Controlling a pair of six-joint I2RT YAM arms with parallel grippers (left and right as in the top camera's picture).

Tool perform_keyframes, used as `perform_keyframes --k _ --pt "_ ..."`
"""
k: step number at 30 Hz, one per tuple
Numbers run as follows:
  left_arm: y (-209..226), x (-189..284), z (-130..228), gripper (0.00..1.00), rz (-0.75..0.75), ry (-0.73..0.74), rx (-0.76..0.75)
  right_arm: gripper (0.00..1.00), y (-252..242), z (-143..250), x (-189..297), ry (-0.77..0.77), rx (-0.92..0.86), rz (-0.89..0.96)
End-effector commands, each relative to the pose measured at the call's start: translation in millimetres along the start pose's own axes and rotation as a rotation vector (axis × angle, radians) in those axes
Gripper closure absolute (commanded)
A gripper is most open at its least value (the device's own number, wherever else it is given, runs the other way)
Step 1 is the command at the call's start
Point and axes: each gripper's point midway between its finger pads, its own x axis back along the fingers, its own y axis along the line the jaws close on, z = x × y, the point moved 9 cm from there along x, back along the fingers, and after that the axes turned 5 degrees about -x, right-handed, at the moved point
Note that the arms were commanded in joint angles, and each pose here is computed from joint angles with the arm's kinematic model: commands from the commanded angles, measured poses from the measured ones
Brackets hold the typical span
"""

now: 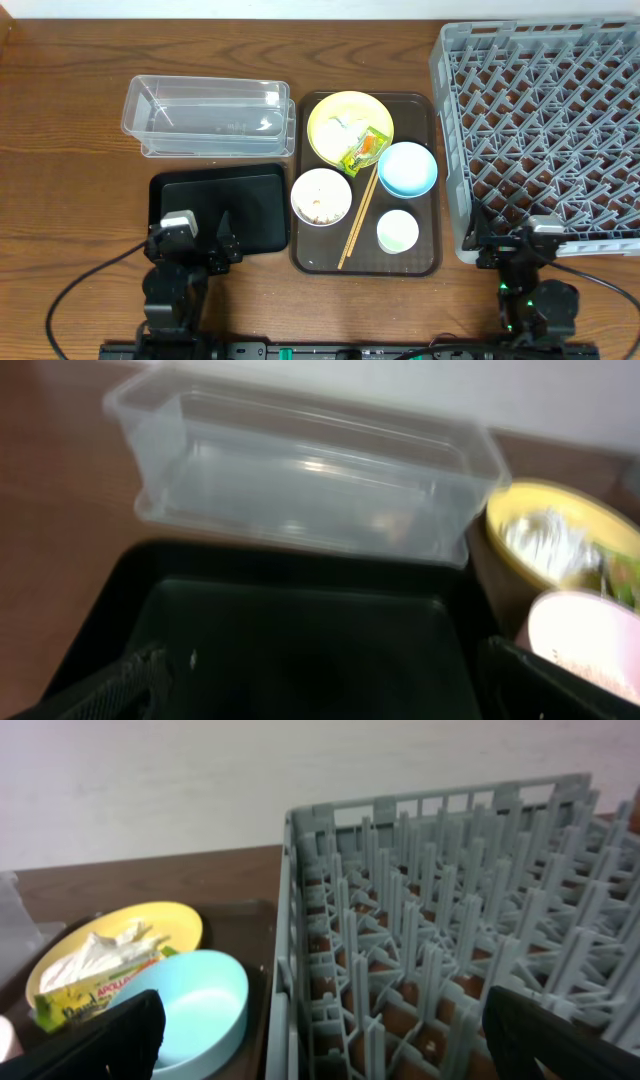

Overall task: Sort waste into correct bins and load items into the dishwasher rack
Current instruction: 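Reach the left gripper to the yellow plate and grasp the tissue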

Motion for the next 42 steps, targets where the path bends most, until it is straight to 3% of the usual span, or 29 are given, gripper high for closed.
perform_keyframes --k 1,6,14,20,23,28,37,42 --pt "-1.8 12.6 -34.4 0.02 -0.016 0.011 0.010 0.01 8.6 -35.7 8.8 -0.030 -0.016 0.006" --pt "-5.0 14.5 -61.5 0.02 -0.036 0.190 0.000 0.01 14.4 -61.1 6.5 0.127 -0.011 0.044" --pt "-13.9 6.3 -77.2 0.02 -0.021 0.710 -0.002 0.01 21.0 -87.6 -15.8 0.458 0.021 0.116" --pt "-14.4 -14.5 -64.2 0.02 -0.041 0.921 0.005 0.01 24.8 -93.7 -28.0 0.526 0.012 0.106" --pt "-23.3 -26.1 -57.8 0.02 0.044 0.980 0.076 0.01 25.0 -94.9 -28.7 0.516 0.012 0.105" --pt "-35.6 -45.4 -72.9 0.04 0.167 0.906 0.093 0.01 24.8 -94.2 -28.3 0.522 0.012 0.107" --pt "-85.8 -82.5 -155.7 0.04 0.360 0.532 -0.122 0.01 24.7 -93.8 -28.1 0.525 0.012 0.108" --pt "-120.6 -121.9 -165.9 0.05 0.404 0.362 -0.198 0.01 24.6 -93.6 -28.1 0.525 0.012 0.108"
